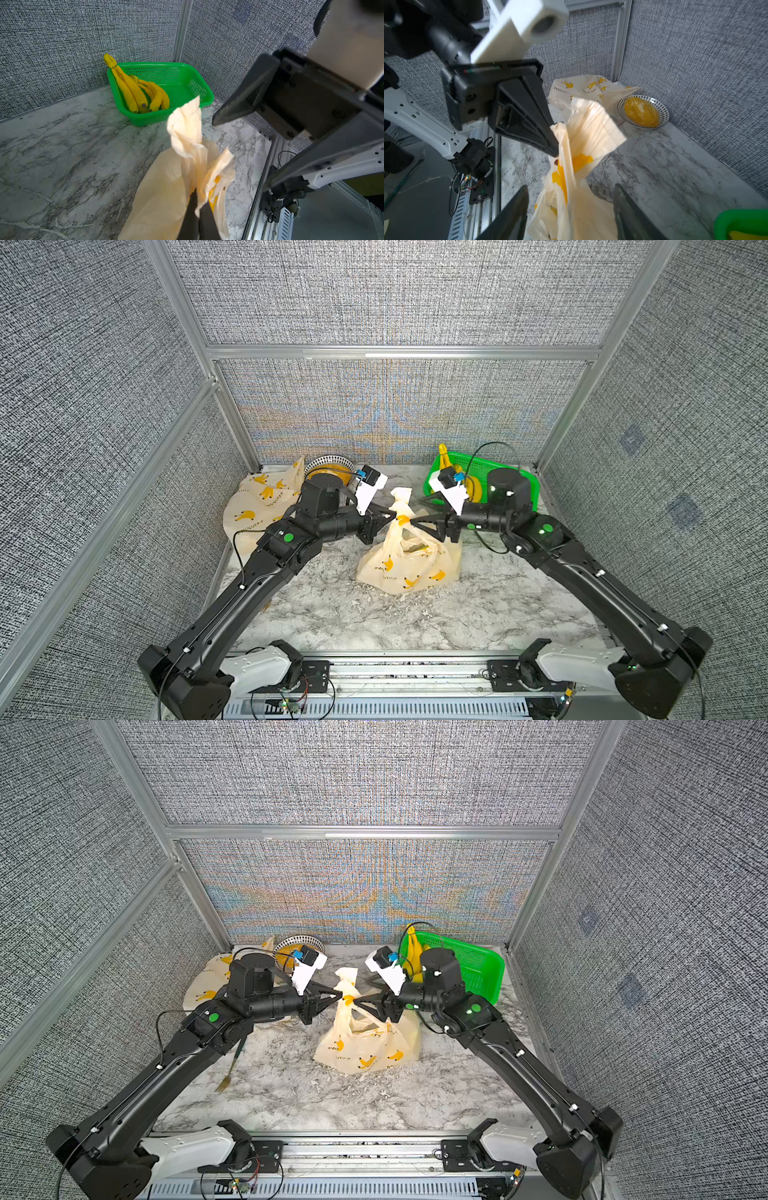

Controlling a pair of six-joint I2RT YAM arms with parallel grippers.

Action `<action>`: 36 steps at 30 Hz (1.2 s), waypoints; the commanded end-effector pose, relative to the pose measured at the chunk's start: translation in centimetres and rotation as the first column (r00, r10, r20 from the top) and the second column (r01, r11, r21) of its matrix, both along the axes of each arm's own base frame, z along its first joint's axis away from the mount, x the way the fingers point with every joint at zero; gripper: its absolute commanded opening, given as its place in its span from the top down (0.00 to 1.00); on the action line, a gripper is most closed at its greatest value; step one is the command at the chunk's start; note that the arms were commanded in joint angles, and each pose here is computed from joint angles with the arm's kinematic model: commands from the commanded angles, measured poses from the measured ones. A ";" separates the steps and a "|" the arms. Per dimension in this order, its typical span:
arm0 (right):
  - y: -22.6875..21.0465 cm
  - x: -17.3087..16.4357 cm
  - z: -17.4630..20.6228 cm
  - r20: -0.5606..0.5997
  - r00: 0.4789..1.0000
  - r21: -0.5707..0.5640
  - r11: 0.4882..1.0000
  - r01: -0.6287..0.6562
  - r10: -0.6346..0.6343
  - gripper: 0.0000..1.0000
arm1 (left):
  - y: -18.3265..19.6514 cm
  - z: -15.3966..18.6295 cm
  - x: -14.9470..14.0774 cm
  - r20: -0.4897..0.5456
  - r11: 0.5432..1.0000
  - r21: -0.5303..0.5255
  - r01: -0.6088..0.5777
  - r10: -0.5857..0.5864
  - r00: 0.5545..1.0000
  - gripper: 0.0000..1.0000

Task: Place the banana into a plastic bag & tie a knot
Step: Cross the plastic bag at the center of the board.

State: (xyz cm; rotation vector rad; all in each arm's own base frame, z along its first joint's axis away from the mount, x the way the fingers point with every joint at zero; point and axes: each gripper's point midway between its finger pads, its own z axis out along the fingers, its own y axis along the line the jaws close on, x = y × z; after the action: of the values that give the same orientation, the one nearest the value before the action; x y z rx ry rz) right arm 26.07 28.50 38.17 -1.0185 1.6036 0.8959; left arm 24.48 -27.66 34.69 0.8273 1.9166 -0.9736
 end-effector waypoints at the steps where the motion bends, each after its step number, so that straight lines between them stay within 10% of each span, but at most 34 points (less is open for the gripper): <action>1: -0.3 0.2 2.8 0.012 0.999 0.084 0.996 -0.033 0.033 0.31 | -0.5 1.0 -0.6 0.040 0.998 -0.028 0.055 -0.054 0.998 1.00; 6: 0.3 1.3 2.9 -0.035 0.990 0.082 0.988 -0.134 0.137 0.50 | -1.0 1.3 -1.1 0.051 0.994 -0.039 0.104 -0.102 0.994 1.00; 13: 1.3 1.4 2.1 -0.065 0.973 0.062 0.974 -0.216 0.220 0.51 | -1.6 1.1 -1.0 0.032 0.990 -0.041 0.138 -0.137 0.990 1.00; 20: 1.4 1.6 0.7 -0.079 0.973 0.048 0.976 -0.214 0.217 1.00 | -1.7 0.8 -0.7 0.024 0.991 -0.037 0.131 -0.130 0.991 1.00; 29: -1.0 2.1 1.4 -0.020 0.998 0.130 0.990 -0.062 0.065 1.00 | -2.1 0.2 -0.3 0.002 0.991 -0.042 0.126 -0.126 0.992 0.79; 36: -2.1 1.5 -0.6 -0.034 0.999 0.137 0.991 -0.013 0.017 1.00 | -2.5 -0.2 0.1 -0.012 0.991 -0.046 0.128 -0.128 0.992 0.92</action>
State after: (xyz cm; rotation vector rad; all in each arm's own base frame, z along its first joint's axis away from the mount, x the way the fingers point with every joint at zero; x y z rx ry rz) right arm 27.25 26.66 37.14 -0.9604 1.5659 1.0421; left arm 24.36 -29.83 33.71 0.9274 1.9045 -1.0878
